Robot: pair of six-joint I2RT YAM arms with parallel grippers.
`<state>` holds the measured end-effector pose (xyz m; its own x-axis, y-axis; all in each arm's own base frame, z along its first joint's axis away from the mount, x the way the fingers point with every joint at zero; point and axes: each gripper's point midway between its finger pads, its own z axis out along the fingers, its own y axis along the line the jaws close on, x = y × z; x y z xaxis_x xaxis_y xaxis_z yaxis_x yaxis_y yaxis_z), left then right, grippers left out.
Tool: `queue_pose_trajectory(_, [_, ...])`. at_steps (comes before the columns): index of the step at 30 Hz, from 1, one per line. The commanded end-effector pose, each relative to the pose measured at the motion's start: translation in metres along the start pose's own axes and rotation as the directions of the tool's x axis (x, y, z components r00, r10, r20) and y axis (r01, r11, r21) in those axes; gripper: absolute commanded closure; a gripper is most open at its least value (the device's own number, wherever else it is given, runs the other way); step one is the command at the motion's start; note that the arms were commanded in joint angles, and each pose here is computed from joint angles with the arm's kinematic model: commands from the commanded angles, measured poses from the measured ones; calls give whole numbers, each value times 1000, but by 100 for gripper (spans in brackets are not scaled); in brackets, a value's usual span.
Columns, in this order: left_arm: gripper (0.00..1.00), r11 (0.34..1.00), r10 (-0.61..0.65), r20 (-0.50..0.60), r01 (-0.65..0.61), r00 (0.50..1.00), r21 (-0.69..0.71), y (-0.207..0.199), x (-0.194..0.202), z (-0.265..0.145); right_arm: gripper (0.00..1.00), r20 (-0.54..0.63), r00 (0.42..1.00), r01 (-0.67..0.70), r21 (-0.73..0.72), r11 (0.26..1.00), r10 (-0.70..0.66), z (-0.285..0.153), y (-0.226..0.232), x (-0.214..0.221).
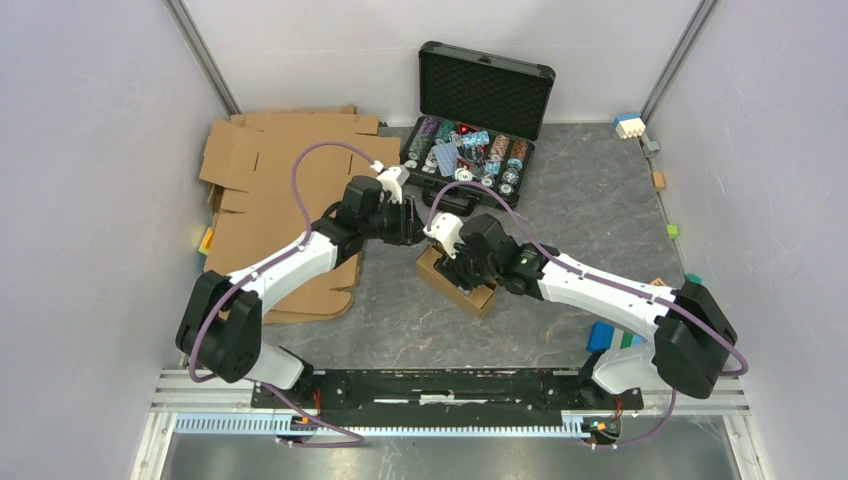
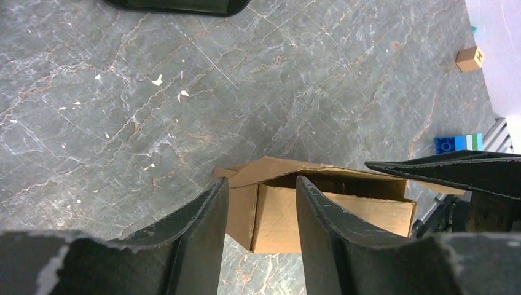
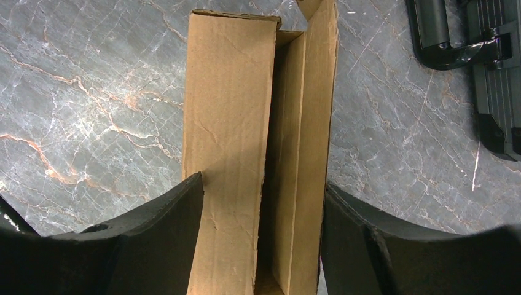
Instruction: Fold the paper box
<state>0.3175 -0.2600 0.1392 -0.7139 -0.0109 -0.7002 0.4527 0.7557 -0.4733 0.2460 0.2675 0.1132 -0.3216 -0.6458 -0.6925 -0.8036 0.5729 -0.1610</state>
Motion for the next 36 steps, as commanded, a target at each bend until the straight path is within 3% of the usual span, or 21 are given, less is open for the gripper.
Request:
queue_pose_trajectory(1, [50,997,60,16,-60,998,52,-14,-12,-4,31,-42,999,12,1,1000,-12,3,-1,15])
queue_pose_trajectory(6, [51,995,77,2,-77,997,64,-16,-9,-3,31,-43,999,11,-3,1000,-11,3,-1,15])
queue_pose_trajectory(12, [47,976,206,-5,-205,979,70,-15,-13,-4,31,-42,999,9,-11,1000,-9,4,0,15])
queue_pose_trajectory(22, [48,973,224,-61,-219,973,79,-12,-6,1,32,-38,999,6,-27,1000,-7,4,2,13])
queue_pose_trajectory(26, [41,960,265,-88,-254,960,118,-15,-1,3,32,-39,999,5,-30,1000,-6,4,3,13])
queue_pose_trajectory(32, [57,958,271,-101,-259,957,121,-14,0,3,32,-38,999,5,-38,999,-6,5,4,13])
queue_pose_trajectory(36, [74,961,260,-110,-246,959,129,-16,0,4,32,-37,999,3,-37,999,-5,5,4,13])
